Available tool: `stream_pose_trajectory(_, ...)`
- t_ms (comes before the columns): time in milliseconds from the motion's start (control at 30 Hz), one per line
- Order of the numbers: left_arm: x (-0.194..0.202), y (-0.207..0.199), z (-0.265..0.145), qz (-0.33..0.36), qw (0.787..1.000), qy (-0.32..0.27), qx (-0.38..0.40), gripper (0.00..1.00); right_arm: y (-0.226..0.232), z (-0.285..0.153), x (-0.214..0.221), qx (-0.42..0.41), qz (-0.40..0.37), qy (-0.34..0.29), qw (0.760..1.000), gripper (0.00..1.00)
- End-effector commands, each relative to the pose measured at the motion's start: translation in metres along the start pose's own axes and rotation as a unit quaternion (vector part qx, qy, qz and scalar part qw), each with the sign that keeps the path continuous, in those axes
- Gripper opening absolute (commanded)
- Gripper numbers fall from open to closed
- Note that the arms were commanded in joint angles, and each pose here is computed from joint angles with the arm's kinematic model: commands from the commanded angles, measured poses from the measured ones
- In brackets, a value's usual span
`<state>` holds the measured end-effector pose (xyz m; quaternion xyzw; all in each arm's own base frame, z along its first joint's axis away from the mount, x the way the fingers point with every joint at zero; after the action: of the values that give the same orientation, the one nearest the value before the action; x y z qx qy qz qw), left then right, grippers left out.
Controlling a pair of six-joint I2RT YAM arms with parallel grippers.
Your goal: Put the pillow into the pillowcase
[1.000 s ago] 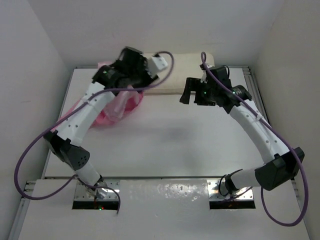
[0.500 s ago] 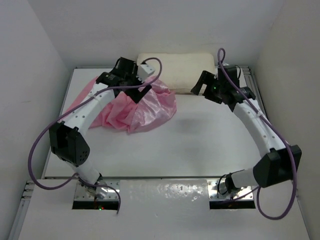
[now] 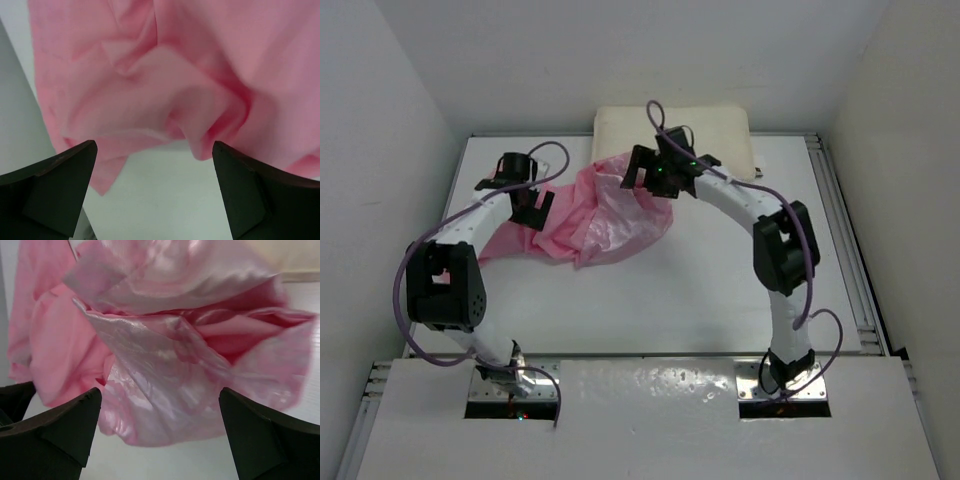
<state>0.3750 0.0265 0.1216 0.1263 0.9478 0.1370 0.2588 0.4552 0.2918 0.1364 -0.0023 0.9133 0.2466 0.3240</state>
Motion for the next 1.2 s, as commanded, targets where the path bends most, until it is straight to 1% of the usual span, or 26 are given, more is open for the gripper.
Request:
stream_pose_trajectory(0, 0.017, -0.006, 0.012, 0.004, 1.0, -0.014, -0.004, 1.0, 0.026, 0.039, 0.006, -0.017, 0.005, -0.022, 1.0, 0.99)
stream_pose_trajectory(67, 0.018, -0.016, 0.02, 0.008, 1.0, -0.021, 0.018, 1.0, 0.024, 0.064, 0.022, -0.009, 0.016, 0.004, 1.0, 0.94)
stream_pose_trajectory(100, 0.018, -0.02, 0.026, 0.008, 0.999, -0.023, 0.027, 1.0, 0.026, 0.068, 0.03, -0.012, 0.025, 0.02, 0.999, 0.88)
stream_pose_trajectory(167, 0.015, -0.026, 0.036, 0.013, 0.999, -0.027, 0.039, 1.0, 0.034, 0.066, 0.031, -0.033, 0.026, 0.029, 0.999, 0.6)
stream_pose_trajectory(200, 0.013, -0.026, 0.04, 0.014, 0.999, -0.032, 0.038, 0.99, 0.029, 0.063, 0.04, -0.029, 0.019, 0.037, 0.999, 0.42)
stream_pose_trajectory(233, 0.011, -0.026, 0.043, 0.014, 0.999, -0.032, 0.037, 0.87, 0.026, 0.056, 0.039, -0.025, 0.015, 0.032, 0.999, 0.11)
stream_pose_trajectory(267, 0.015, -0.028, 0.051, 0.017, 0.999, -0.02, 0.038, 0.78, 0.028, 0.034, 0.018, -0.016, 0.007, -0.007, 1.0, 0.0)
stream_pose_trajectory(300, 0.014, -0.028, 0.054, 0.019, 0.999, -0.014, 0.038, 0.68, 0.009, 0.026, 0.034, 0.009, -0.005, 0.002, 1.0, 0.0)
stream_pose_trajectory(333, 0.015, -0.026, 0.057, 0.02, 0.999, -0.005, 0.034, 0.44, 0.002, 0.013, 0.034, 0.018, -0.013, -0.009, 1.0, 0.0)
stream_pose_trajectory(367, 0.021, -0.027, 0.061, 0.02, 0.999, 0.011, 0.035, 0.29, 0.006, -0.024, 0.009, 0.014, -0.019, -0.061, 0.998, 0.0)
stream_pose_trajectory(400, 0.019, -0.024, 0.063, 0.019, 0.999, 0.014, 0.031, 0.0, -0.021, -0.031, 0.043, 0.039, -0.019, -0.036, 0.998, 0.0)
stream_pose_trajectory(433, 0.022, -0.021, 0.064, 0.016, 0.999, 0.02, 0.022, 0.0, -0.026, -0.045, 0.043, 0.035, -0.018, -0.057, 0.998, 0.0)
stream_pose_trajectory(467, 0.023, -0.018, 0.064, 0.015, 1.0, 0.022, 0.016, 0.0, -0.027, -0.078, 0.034, 0.025, -0.011, -0.09, 0.996, 0.0)
stream_pose_trajectory(500, 0.023, -0.015, 0.063, 0.017, 1.0, 0.024, 0.01, 0.0, -0.058, -0.082, 0.071, 0.052, 0.002, -0.059, 0.997, 0.0)
stream_pose_trajectory(567, 0.022, -0.007, 0.056, 0.02, 1.0, 0.023, -0.006, 0.0, -0.087, -0.101, 0.097, 0.081, 0.042, -0.043, 0.995, 0.0)
stream_pose_trajectory(733, 0.013, 0.012, 0.035, 0.034, 0.998, 0.022, -0.039, 0.0, -0.153, -0.141, 0.201, 0.159, 0.138, 0.023, 0.977, 0.0)
stream_pose_trajectory(800, 0.014, 0.016, 0.026, 0.048, 0.997, 0.03, -0.043, 0.0, -0.17, -0.154, 0.229, 0.183, 0.166, 0.031, 0.969, 0.16)
stream_pose_trajectory(833, 0.012, 0.02, 0.02, 0.05, 0.997, 0.028, -0.049, 0.0, -0.176, -0.16, 0.237, 0.195, 0.174, 0.036, 0.965, 0.32)
stream_pose_trajectory(867, 0.016, 0.021, 0.016, 0.065, 0.996, 0.039, -0.047, 0.02, -0.18, -0.164, 0.238, 0.202, 0.184, 0.026, 0.962, 0.54)
stream_pose_trajectory(900, 0.016, 0.022, 0.014, 0.073, 0.995, 0.044, -0.046, 0.21, -0.185, -0.169, 0.239, 0.211, 0.186, 0.019, 0.959, 0.8)
stream_pose_trajectory(967, 0.014, 0.024, 0.005, 0.087, 0.994, 0.047, -0.044, 0.47, -0.193, -0.183, 0.222, 0.233, 0.182, -0.032, 0.955, 0.94)
stream_pose_trajectory(1000, 0.01, 0.025, 0.001, 0.087, 0.994, 0.044, -0.044, 0.67, -0.194, -0.188, 0.207, 0.238, 0.18, -0.059, 0.953, 0.97)
stream_pose_trajectory(1067, 0.002, 0.023, -0.006, 0.084, 0.995, 0.036, -0.034, 0.78, -0.194, -0.198, 0.175, 0.24, 0.149, -0.118, 0.952, 0.96)
stream_pose_trajectory(1100, -0.016, 0.023, -0.014, 0.078, 0.996, 0.011, -0.03, 0.8, -0.187, -0.201, 0.157, 0.231, 0.135, -0.142, 0.953, 0.92)
stream_pose_trajectory(1133, -0.029, 0.013, -0.019, 0.073, 0.997, -0.014, 0.001, 0.8, -0.179, -0.197, 0.141, 0.211, 0.101, -0.157, 0.959, 0.62)
stream_pose_trajectory(1167, -0.048, 0.01, -0.027, 0.062, 0.997, -0.042, 0.016, 0.8, -0.166, -0.196, 0.122, 0.193, 0.085, -0.172, 0.962, 0.39)
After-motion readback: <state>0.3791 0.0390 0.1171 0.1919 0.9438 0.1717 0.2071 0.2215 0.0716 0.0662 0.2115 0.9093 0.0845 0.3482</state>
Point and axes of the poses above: each gripper's point midway between its finger pads, its own z axis out along the fingers, its own y axis along the line the jaws close on, x = y × z, the point moved 1 cm from there along -z, back along the fingers, and after that the axes turned 5 degrees about -z, right-handed, at the moved point
